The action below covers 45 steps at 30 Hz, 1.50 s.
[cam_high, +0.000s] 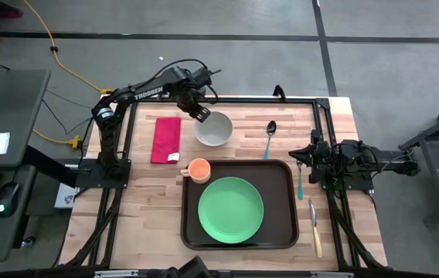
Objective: Set up tray
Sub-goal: Put the gray bowl on top of the green plate on the brown serving tray
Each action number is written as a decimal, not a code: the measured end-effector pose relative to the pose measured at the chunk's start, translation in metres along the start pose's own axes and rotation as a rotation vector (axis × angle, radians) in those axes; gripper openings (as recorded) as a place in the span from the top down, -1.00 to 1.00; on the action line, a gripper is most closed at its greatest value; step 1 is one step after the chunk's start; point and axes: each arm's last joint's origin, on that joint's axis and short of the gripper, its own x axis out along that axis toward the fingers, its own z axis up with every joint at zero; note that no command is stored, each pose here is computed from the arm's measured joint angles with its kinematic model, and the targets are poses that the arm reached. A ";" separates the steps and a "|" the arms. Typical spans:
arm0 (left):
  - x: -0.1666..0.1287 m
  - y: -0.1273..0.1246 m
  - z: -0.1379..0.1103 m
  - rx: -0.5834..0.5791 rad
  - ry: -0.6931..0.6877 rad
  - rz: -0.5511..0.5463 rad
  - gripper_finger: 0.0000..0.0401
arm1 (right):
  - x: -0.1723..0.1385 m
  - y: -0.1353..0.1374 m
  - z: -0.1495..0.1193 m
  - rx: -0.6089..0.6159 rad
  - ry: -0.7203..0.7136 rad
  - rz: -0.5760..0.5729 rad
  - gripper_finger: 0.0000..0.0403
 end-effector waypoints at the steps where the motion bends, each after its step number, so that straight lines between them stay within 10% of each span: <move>1: 0.001 0.000 0.000 0.000 -0.003 -0.001 0.13 | 0.000 0.000 0.000 0.002 0.001 0.000 1.00; 45: 0.071 -0.004 -0.002 0.003 0.097 -0.051 0.13 | 0.000 0.000 -0.001 0.037 0.009 -0.004 1.00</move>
